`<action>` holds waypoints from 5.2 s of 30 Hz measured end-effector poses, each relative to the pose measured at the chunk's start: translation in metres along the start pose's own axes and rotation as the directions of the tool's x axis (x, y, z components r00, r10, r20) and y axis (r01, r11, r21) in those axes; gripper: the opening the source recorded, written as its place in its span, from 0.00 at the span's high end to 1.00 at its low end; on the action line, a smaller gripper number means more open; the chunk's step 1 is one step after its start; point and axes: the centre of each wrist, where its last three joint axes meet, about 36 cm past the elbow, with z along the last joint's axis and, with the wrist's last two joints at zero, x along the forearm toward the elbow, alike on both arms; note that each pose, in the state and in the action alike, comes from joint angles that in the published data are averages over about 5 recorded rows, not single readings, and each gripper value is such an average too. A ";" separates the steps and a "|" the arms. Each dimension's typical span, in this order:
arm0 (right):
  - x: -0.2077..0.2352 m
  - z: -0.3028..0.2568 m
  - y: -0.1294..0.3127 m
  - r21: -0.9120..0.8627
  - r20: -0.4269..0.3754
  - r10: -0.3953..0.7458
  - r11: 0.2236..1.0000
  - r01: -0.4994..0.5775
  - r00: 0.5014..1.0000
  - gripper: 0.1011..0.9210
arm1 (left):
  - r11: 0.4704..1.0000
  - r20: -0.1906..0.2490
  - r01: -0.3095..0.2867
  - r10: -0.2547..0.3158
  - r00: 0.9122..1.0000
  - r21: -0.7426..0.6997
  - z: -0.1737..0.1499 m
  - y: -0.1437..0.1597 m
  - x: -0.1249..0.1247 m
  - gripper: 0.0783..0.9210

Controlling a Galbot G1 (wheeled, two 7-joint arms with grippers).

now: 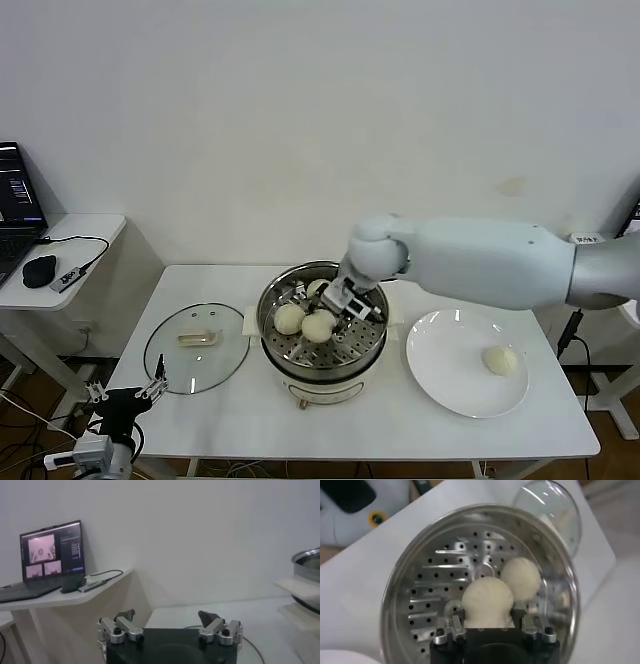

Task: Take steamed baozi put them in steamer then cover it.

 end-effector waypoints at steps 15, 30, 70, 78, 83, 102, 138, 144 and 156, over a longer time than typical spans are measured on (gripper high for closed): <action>-0.010 -0.021 -0.002 0.223 -0.022 -0.026 0.974 0.030 0.999 0.40 | 1.000 -0.004 0.001 -0.001 1.000 0.006 0.001 -0.002 0.003 0.12; -0.006 -0.032 0.007 0.273 0.003 -0.038 0.961 0.036 0.999 0.25 | 1.000 -0.001 -0.002 0.002 1.000 0.010 0.000 -0.005 0.004 0.12; 0.109 0.097 0.201 -0.576 -0.231 -0.010 0.808 -0.128 0.973 0.12 | 0.998 0.024 -0.051 0.052 0.998 -0.040 -0.010 -0.002 0.007 0.12; 0.084 0.116 0.280 -0.713 -0.253 -0.076 0.688 -0.133 0.964 0.12 | 0.997 0.026 -0.061 0.062 0.998 -0.039 -0.012 -0.006 0.010 0.12; 0.067 0.125 0.315 -0.768 -0.264 -0.125 0.627 -0.130 0.956 0.12 | 0.998 0.020 -0.058 0.059 0.998 -0.040 -0.010 -0.004 0.009 0.12; 0.014 0.155 0.375 -0.857 -0.269 -0.246 0.501 -0.115 0.931 0.12 | 0.998 0.005 -0.050 0.050 0.999 -0.036 -0.005 -0.003 0.009 0.12; -0.016 0.169 0.367 -0.884 -0.239 -0.262 0.458 -0.098 0.935 0.35 | 0.998 0.007 -0.043 0.043 0.999 -0.037 -0.006 -0.001 0.011 0.12; 0.001 0.171 0.357 -0.883 -0.239 -0.256 0.459 -0.100 0.937 0.35 | 0.998 0.010 -0.045 0.045 0.999 -0.038 -0.006 -0.002 0.010 0.12; 0.082 0.158 0.284 -0.844 -0.292 -0.144 0.504 -0.184 0.945 0.35 | 0.998 0.026 -0.060 0.061 0.998 -0.030 -0.010 -0.008 0.006 0.12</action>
